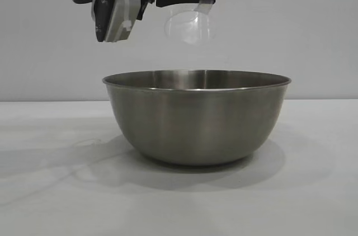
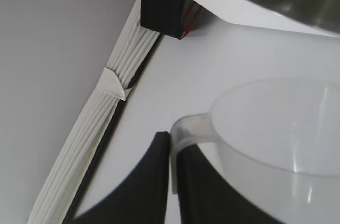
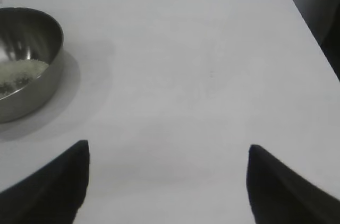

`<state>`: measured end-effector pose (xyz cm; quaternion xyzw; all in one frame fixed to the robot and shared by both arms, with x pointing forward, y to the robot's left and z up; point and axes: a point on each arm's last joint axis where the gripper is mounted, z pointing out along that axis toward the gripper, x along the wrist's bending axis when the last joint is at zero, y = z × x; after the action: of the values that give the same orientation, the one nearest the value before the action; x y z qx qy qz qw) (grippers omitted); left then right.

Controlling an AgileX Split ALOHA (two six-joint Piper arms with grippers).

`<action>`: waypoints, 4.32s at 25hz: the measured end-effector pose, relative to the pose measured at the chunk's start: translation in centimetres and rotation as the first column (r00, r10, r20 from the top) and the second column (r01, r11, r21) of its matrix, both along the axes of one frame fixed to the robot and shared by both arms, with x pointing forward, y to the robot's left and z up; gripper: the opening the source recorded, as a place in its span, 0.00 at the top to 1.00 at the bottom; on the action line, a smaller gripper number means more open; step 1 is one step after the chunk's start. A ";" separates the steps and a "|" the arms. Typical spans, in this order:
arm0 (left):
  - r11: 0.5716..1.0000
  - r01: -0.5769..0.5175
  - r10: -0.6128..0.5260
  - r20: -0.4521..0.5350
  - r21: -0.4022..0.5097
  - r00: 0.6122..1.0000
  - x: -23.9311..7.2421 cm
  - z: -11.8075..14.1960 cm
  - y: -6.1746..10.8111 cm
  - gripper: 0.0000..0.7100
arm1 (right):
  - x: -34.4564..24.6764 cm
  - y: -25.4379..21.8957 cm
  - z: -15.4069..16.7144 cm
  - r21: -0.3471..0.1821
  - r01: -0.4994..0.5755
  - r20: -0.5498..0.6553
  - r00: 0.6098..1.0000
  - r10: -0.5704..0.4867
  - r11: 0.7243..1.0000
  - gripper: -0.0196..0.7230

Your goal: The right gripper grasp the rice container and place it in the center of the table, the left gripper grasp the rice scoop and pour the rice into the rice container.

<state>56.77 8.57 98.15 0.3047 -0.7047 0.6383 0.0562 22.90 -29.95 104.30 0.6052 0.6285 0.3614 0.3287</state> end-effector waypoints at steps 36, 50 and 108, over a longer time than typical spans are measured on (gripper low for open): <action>-0.131 -0.991 -0.871 -0.475 -0.013 0.122 3.5 -2.7 13.8 1.00 | 0.0 0.0 0.0 0.000 0.000 0.000 1.000 0.000 1.000 0.24; -0.248 -0.935 -0.858 -0.506 0.254 0.090 -1.4 -11.3 15.9 1.00 | 0.0 0.0 0.0 0.000 0.000 0.000 1.000 0.000 1.000 0.24; -0.161 -0.852 -0.789 -0.583 0.499 -0.192 -11.9 -10.0 17.0 0.47 | 0.0 0.0 0.0 0.000 0.000 0.000 1.000 0.000 1.000 0.24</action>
<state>44.86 25.60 88.17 0.6858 0.5438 0.2973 0.3815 22.90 -29.95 104.30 0.6051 0.6286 0.3614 0.3288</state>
